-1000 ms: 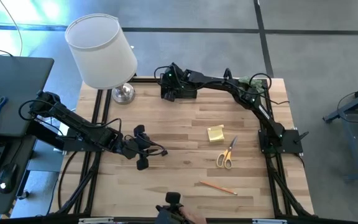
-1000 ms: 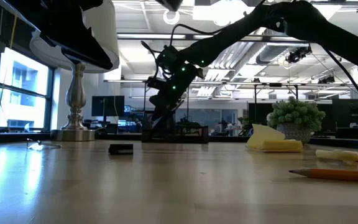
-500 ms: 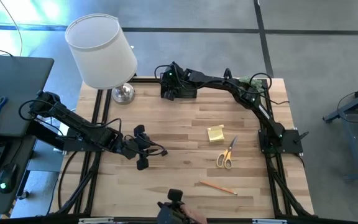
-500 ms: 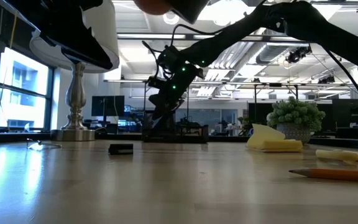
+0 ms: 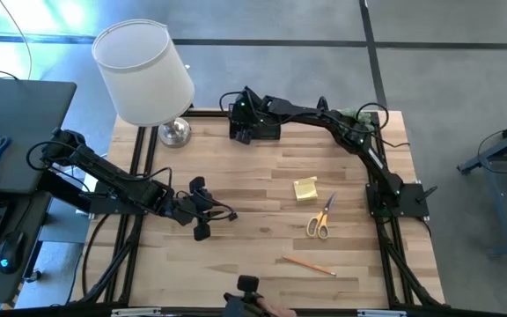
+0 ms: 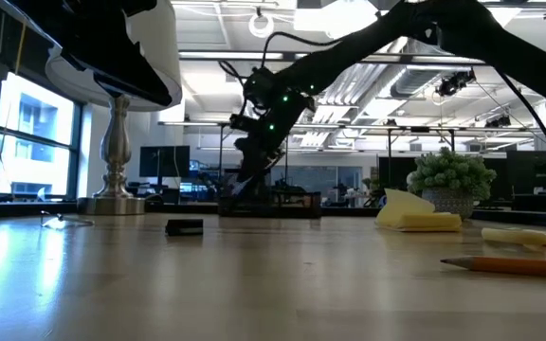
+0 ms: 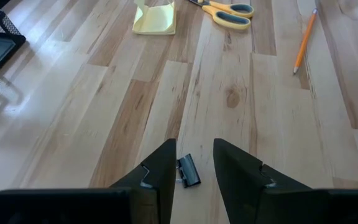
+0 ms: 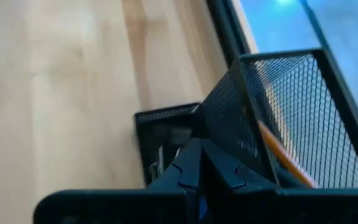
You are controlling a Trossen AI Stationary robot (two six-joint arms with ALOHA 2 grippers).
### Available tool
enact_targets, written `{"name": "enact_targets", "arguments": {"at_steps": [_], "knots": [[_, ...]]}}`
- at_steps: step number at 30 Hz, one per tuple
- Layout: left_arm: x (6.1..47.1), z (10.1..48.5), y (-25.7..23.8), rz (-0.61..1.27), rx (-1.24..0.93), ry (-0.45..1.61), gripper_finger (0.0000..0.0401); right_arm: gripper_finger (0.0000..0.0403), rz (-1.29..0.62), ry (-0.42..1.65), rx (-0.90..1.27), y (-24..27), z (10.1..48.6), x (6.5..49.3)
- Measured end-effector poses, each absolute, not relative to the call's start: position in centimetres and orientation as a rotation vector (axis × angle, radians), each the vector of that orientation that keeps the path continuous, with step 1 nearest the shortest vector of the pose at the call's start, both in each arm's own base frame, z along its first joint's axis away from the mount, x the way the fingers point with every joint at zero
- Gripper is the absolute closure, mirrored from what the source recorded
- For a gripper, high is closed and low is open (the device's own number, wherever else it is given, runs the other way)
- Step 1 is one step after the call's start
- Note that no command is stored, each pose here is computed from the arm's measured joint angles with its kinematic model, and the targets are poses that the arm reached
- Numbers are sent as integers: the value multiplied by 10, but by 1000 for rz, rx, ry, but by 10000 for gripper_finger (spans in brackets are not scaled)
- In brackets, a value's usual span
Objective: Pick and place office supplies into organizer
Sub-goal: Adjust the black desk organizer, then put the orange pencil into the black desk organizer
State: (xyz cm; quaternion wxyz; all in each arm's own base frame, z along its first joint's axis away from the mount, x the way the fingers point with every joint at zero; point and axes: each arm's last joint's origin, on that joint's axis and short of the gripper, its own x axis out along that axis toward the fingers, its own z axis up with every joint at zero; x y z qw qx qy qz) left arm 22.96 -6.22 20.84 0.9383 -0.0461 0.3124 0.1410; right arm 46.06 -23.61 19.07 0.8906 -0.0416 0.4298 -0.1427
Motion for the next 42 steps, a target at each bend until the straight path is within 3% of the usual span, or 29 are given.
{"name": "enact_targets", "arguments": {"at_steps": [13, 26, 34, 42], "knots": [[230, 209, -62, 288, -95, 635, 304, 402, -156, 1055, -12, -199, 239, 431], [229, 208, -63, 278, -152, 645, 304, 402, -3, 1375, 84, -143, 237, 414], [229, 207, -64, 269, -189, 656, 304, 402, -48, 1370, 131, -118, 265, 396], [227, 208, -70, 280, -188, 629, 304, 402, -169, 1211, 197, -76, 258, 334]]}}
